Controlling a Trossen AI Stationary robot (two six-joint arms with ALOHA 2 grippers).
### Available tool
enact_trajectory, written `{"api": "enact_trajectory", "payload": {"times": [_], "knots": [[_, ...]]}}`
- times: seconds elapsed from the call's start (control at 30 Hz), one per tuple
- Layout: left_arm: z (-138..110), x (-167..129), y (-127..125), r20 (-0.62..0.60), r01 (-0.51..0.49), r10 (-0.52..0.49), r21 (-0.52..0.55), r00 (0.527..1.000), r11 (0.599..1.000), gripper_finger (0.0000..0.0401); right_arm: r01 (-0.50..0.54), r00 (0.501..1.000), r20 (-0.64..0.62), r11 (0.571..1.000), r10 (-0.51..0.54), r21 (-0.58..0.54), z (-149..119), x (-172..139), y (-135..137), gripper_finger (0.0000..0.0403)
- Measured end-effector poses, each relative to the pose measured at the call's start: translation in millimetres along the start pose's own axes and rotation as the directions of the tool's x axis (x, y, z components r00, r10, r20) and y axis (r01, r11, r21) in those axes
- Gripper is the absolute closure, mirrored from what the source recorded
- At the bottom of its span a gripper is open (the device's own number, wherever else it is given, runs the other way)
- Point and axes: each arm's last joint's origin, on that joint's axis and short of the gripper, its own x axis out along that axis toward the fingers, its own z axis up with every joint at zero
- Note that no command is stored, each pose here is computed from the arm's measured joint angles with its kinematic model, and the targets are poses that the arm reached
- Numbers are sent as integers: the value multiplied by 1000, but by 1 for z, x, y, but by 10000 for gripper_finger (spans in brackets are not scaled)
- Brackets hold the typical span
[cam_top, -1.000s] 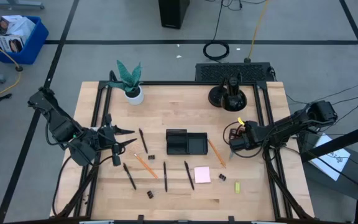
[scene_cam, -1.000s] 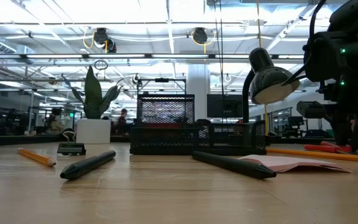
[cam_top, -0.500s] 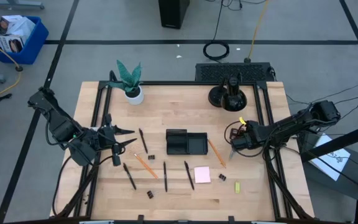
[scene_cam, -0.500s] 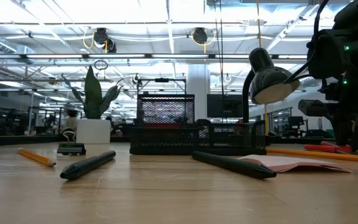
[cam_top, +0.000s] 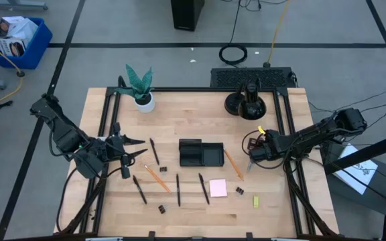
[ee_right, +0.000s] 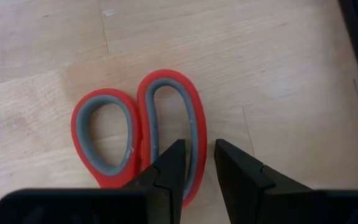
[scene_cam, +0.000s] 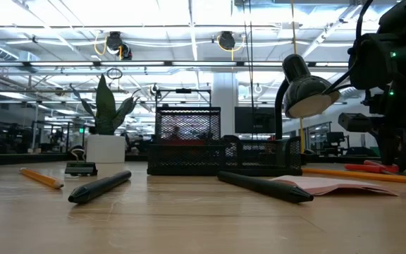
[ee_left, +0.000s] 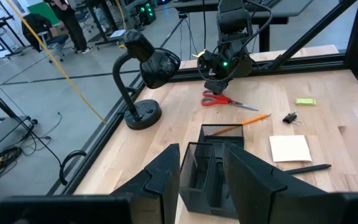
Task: Pick and place office supplies into organizer
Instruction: Put the scissor into the desk organizer
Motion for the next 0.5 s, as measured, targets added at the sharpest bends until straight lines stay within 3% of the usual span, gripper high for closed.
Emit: {"api": "enact_trajectory", "payload": {"times": [0.5], "knots": [[0,0,0,0,0,0,1,1000,1000,274,-20,1000,2,1000,20,-1,0,0,2,319]]}}
